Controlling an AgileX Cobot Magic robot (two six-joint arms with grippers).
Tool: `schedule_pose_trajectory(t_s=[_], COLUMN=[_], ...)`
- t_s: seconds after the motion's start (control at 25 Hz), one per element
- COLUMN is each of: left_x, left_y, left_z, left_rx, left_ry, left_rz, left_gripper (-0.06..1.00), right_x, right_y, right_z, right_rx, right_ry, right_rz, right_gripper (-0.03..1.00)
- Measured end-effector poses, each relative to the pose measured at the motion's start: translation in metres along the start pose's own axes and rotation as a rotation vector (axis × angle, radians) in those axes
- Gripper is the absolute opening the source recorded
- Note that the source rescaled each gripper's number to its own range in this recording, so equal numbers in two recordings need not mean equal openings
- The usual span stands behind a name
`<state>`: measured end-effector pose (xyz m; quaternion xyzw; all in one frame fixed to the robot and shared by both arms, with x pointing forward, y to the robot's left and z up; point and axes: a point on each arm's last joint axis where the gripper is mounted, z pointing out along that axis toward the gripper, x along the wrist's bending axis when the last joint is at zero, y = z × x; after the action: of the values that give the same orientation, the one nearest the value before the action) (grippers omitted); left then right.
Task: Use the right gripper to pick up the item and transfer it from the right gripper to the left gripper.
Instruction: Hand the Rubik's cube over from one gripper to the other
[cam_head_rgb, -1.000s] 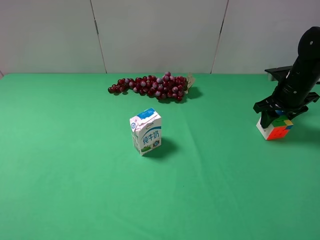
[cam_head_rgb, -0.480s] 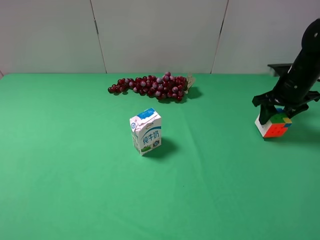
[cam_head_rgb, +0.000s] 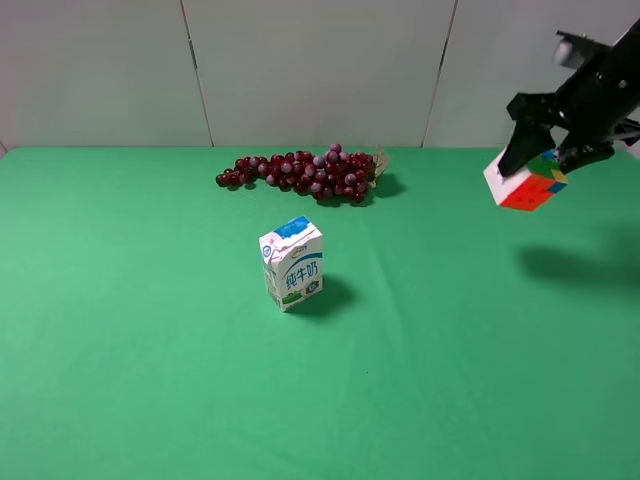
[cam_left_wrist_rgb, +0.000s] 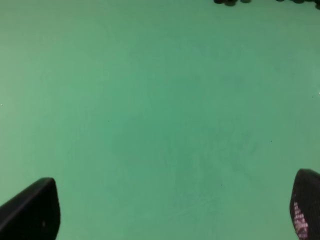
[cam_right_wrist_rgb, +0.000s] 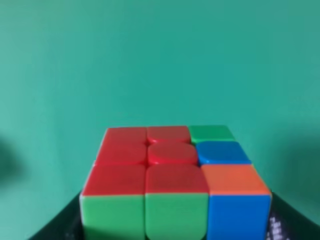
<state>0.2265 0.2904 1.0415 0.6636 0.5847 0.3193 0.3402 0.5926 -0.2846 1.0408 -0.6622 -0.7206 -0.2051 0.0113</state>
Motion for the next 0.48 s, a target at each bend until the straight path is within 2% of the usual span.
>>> schedule_pose_trajectory(t_s=[0.48], left_x=[0.0], left_y=[0.0], left_z=[0.0], left_rx=[0.0], left_ry=[0.0], left_rz=[0.0], left_gripper=[0.78], right_x=[0.044], right_y=[-0.005], right_z=[-0.035], right_rx=[-0.078], right_ry=[0.386], right_rz=[-0.088], right_gripper=[0.03])
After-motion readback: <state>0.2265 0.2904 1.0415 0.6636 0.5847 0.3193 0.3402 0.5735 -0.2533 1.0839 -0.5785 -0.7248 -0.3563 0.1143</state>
